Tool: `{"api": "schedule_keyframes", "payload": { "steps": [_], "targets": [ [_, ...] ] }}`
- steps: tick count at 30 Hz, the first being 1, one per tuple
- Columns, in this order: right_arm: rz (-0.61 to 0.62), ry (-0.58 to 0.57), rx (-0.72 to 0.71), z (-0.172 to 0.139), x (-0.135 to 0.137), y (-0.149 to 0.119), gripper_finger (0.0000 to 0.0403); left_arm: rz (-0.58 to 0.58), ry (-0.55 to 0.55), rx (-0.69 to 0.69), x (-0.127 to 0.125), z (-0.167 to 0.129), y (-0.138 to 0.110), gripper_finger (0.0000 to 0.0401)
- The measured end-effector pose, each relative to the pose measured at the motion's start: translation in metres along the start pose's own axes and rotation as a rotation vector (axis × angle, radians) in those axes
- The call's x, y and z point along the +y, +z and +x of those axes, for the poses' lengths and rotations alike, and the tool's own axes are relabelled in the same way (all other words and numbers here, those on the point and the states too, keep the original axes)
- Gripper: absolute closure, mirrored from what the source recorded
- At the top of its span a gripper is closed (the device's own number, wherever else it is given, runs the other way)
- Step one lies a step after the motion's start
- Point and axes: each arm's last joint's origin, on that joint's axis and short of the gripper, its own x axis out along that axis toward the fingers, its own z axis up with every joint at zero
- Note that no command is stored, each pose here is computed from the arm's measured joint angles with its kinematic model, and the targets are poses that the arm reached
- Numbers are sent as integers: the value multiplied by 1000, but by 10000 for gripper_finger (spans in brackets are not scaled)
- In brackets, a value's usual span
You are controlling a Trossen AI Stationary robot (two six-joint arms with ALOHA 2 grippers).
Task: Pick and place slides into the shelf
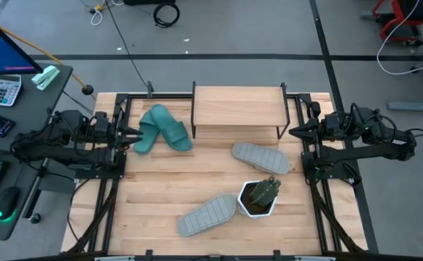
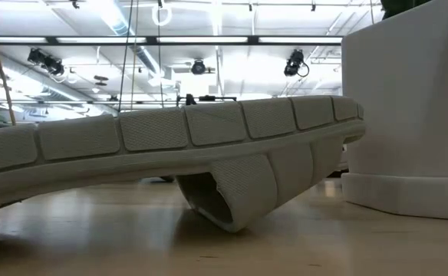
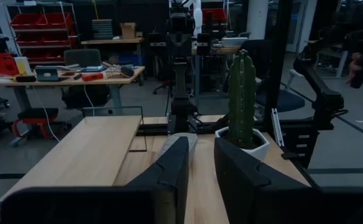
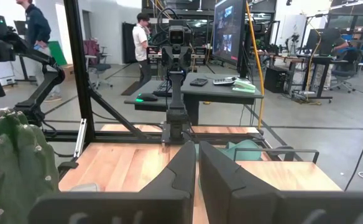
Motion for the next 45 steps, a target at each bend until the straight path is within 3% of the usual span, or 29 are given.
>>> {"api": "schedule_keyframes", "payload": {
  "steps": [29,36,41,45],
  "targets": [
    [4,0,29,1,0,-3,376,0,0,0,0,0,0,317],
    [215,-3,-26,1,0,3,376,-5,1,-16,0,0,2,316],
    [330,-46,-114,0,-2,10,376,-193,-8,-91,0,0,9,322],
    [355,-80,-189,-1,-3,17,376,-299,-22,-165,0,-1,16,322]
  ]
}}
